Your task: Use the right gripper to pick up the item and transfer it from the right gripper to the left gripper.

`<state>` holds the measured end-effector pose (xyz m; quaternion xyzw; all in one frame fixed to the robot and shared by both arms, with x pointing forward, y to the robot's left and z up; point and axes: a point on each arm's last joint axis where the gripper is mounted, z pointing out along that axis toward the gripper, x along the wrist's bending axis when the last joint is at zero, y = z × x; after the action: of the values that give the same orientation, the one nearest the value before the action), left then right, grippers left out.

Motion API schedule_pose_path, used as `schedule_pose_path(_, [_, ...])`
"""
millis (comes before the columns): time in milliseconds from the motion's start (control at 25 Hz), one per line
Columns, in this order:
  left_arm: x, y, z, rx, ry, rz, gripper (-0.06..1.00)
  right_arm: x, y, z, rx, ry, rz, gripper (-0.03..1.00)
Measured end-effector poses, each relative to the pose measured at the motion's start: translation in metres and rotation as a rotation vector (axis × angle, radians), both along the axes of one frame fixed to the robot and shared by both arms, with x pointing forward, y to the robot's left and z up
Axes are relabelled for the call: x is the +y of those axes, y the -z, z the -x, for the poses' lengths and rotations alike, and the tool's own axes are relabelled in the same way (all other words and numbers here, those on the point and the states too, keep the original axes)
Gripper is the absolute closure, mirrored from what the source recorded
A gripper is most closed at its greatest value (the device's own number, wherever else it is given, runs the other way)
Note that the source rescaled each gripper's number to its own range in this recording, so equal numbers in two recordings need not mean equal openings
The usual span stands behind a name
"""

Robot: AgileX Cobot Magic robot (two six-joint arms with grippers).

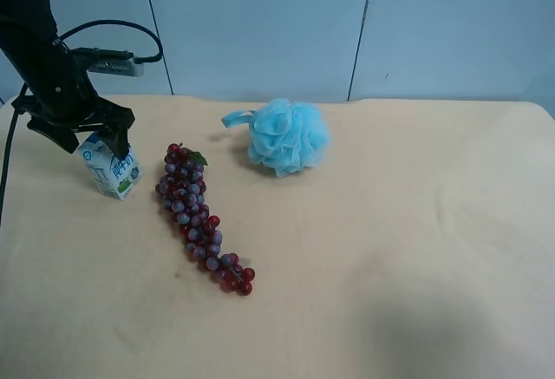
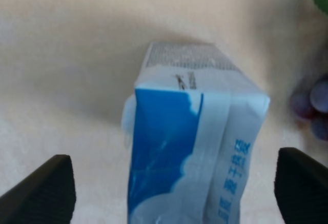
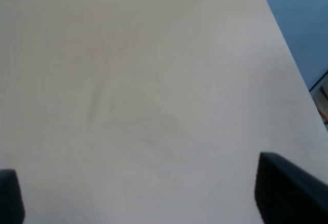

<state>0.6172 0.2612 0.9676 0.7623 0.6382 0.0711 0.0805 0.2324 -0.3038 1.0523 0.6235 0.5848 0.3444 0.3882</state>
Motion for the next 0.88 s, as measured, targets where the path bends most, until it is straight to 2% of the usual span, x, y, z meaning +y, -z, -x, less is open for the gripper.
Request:
schedule_pose_path(240, [0.000,-0.015,0.004,0.012,0.000,-0.001,0.18,0.000,0.000,0.000,0.000,0.000,0.000,0.18])
schedule_pose_path(400, [0.001,-0.043,0.011,-0.058,0.000,0.007,0.18,0.000,0.000,0.000,0.000,0.000,0.000,0.18])
schedule_pose_path(600, [0.003,-0.087,0.028,-0.177,0.001,0.017,0.11,0.000,0.000,0.000,0.000,0.000,0.000,0.18])
schedule_pose_path(880, [0.013,-0.153,0.070,-0.341,0.018,-0.037,0.09,0.000,0.000,0.000,0.000,0.000,0.000,0.18])
